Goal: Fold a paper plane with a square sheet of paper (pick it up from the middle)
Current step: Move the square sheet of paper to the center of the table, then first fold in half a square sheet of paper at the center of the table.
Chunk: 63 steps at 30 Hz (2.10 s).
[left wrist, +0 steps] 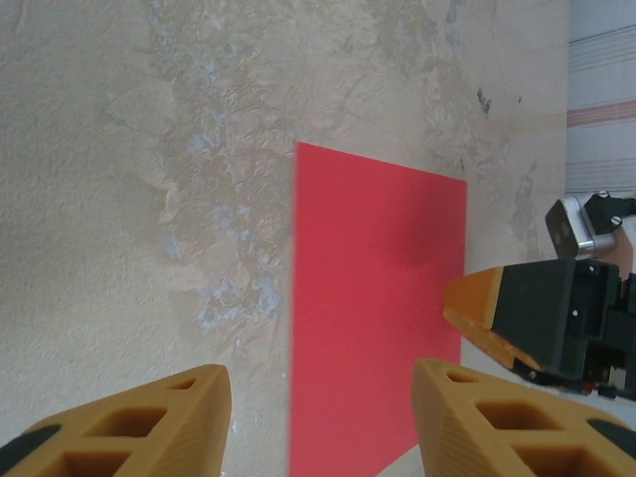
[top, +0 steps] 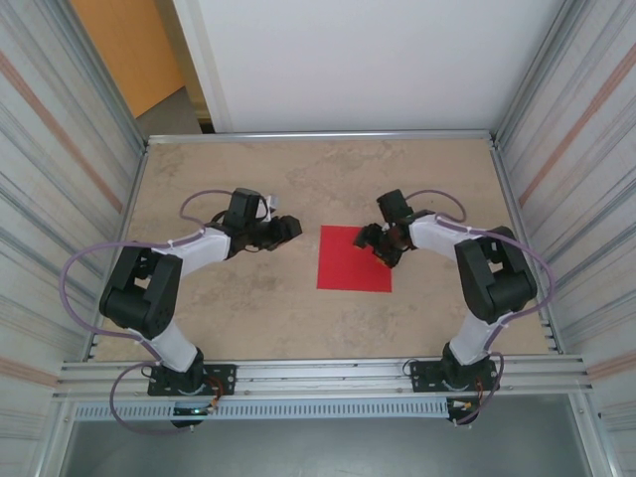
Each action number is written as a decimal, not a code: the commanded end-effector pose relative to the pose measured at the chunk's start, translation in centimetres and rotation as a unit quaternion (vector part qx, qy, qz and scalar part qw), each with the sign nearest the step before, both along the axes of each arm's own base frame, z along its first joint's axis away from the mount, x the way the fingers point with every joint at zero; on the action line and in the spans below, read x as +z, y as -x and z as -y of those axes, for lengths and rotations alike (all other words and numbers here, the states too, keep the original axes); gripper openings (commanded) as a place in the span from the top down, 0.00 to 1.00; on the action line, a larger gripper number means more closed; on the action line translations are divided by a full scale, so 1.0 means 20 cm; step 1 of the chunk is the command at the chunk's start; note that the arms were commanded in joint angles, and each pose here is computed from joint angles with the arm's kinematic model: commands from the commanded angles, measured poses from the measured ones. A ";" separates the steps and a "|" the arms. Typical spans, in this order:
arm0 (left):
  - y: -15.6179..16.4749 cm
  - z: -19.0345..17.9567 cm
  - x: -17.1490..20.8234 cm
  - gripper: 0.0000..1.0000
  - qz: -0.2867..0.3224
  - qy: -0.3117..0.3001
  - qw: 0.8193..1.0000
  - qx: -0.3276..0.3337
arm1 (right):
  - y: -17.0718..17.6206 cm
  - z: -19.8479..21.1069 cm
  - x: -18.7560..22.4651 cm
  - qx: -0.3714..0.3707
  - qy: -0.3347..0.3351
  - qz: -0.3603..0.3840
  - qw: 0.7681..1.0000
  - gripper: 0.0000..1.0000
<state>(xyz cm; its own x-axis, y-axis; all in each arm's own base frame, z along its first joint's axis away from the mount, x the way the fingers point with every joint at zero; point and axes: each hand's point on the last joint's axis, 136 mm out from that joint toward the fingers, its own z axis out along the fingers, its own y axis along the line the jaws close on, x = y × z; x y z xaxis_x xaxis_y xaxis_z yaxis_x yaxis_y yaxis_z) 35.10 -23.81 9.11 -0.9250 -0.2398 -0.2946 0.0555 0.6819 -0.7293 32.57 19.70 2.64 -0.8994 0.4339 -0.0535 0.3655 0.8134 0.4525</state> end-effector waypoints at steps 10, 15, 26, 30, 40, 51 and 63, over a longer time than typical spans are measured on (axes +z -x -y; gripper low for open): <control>0.19 0.10 -0.13 0.59 -0.077 -0.011 0.996 -0.039 | 0.00 -0.14 0.16 0.017 -0.074 0.025 0.997 0.35; 0.20 0.13 -0.19 0.65 -0.099 -0.017 0.994 -0.038 | 0.04 -0.04 0.07 0.038 -0.024 0.002 0.999 0.42; 0.25 0.11 -0.28 0.70 -0.127 -0.040 0.991 -0.024 | 0.05 -0.17 0.00 0.106 -0.023 -0.011 0.994 0.58; 0.26 0.11 -0.30 0.73 -0.133 -0.043 0.990 -0.024 | 0.05 -0.14 -0.03 0.101 -0.008 -0.015 0.995 0.62; 0.27 0.09 -0.38 0.73 -0.154 -0.059 0.986 -0.019 | 0.06 -0.13 -0.03 0.104 -0.006 -0.008 0.995 0.62; 0.29 0.07 -0.42 0.74 -0.162 -0.073 0.984 -0.017 | 0.07 -0.11 -0.04 0.109 0.006 -0.001 0.994 0.64; 0.29 0.08 -0.45 0.76 -0.168 -0.070 0.983 -0.018 | 0.12 -0.16 -0.14 0.113 -0.004 -0.029 0.993 0.71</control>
<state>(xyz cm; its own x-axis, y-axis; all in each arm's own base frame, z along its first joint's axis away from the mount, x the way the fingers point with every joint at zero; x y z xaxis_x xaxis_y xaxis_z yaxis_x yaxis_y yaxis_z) 30.13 -25.90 2.19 -0.9840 -0.1719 -0.0470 -0.0987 0.7448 -0.6599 31.70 22.55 1.97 -0.9686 0.2415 -0.0585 0.1876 0.8651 0.4651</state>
